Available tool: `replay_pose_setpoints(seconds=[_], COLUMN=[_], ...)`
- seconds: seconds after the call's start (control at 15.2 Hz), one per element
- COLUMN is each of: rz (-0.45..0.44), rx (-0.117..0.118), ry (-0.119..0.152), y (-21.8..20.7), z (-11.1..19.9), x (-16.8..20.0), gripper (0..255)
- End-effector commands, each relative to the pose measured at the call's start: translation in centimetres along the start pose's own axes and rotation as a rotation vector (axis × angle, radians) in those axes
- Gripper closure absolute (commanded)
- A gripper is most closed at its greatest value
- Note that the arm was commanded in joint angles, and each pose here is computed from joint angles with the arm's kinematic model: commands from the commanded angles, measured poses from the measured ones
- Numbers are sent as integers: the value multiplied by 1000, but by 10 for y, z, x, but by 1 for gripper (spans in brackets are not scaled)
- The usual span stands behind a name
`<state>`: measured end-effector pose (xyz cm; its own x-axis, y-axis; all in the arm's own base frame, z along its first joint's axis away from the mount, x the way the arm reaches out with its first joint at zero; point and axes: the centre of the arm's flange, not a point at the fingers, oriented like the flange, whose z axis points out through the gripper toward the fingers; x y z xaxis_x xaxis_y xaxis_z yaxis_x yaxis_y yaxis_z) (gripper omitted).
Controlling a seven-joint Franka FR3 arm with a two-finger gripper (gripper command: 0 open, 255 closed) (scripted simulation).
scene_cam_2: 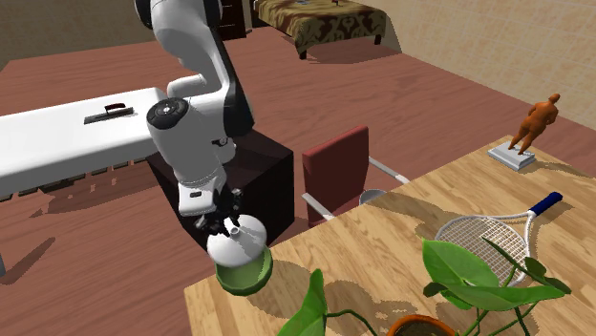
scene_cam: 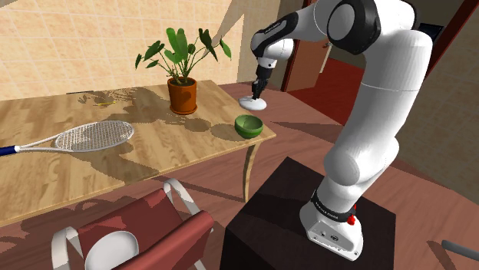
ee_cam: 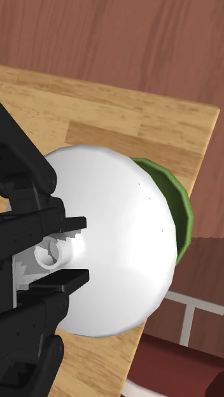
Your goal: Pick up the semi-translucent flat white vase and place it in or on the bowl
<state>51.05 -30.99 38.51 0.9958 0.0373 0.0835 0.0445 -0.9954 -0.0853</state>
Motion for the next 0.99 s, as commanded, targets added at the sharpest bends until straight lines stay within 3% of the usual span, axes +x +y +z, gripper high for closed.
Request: replay_pose_setpoints(seconds=[0.0, 0.92], rz=[0, 0], rx=[0, 0], ry=[1, 1], y=[1, 7], z=[10, 83], x=[-2, -8], gripper=[255, 255])
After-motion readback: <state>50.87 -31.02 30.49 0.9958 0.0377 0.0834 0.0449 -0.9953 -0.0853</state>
